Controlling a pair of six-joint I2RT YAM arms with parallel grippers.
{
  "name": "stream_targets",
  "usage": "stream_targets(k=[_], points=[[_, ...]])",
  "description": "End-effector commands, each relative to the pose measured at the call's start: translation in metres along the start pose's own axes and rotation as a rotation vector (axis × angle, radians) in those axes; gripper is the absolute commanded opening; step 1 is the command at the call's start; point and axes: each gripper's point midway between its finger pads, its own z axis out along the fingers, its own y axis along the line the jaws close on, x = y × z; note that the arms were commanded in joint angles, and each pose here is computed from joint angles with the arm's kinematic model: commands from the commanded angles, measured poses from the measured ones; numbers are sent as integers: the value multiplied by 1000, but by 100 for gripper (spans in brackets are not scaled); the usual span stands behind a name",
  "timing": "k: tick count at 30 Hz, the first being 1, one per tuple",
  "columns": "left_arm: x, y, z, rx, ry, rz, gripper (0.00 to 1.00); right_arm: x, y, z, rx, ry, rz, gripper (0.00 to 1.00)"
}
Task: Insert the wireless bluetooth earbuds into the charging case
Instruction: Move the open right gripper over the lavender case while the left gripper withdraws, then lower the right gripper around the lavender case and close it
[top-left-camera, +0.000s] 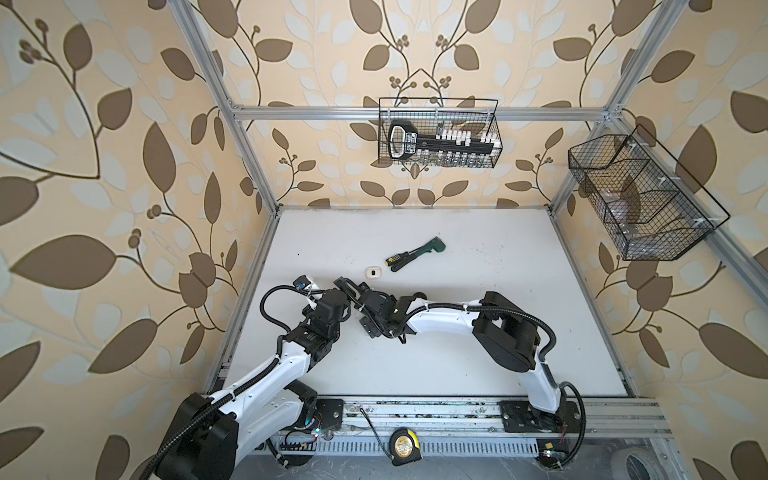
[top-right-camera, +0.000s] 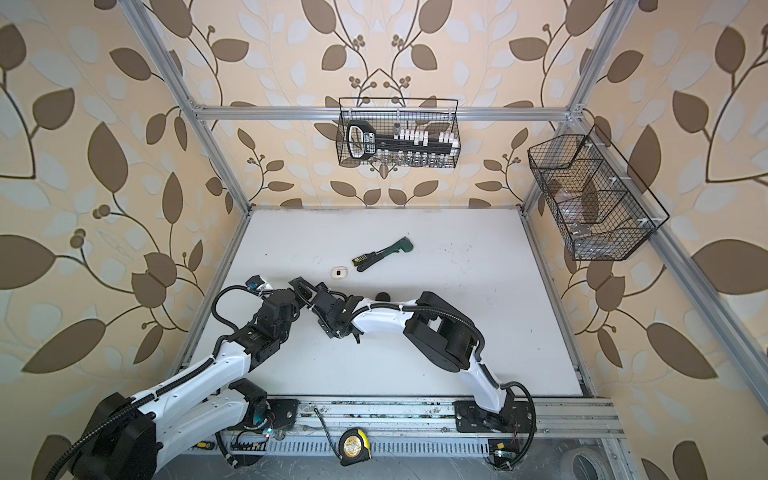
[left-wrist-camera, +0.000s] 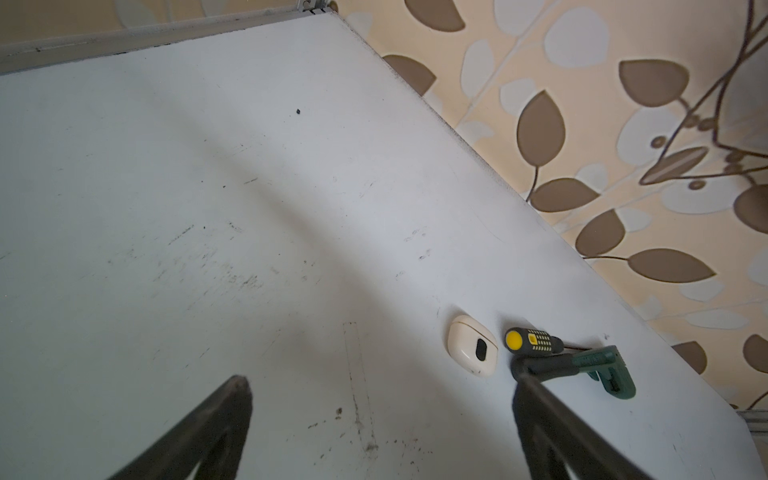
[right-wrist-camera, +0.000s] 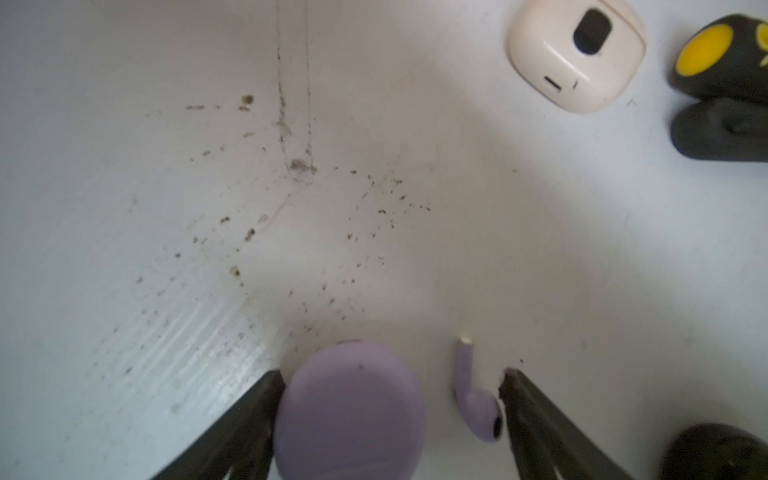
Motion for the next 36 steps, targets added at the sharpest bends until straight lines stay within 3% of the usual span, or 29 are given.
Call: stream_targets(k=[1, 19, 36], points=[[-20, -11, -3, 4, -48, -19, 99, 24, -11, -12, 32, 55, -21, 83], [-22, -11, -4, -2, -55, -10, 99, 18, -17, -52, -67, -14, 42, 83], [-18, -14, 0, -6, -34, 2, 99, 27, -13, -24, -121, 56, 87, 83]])
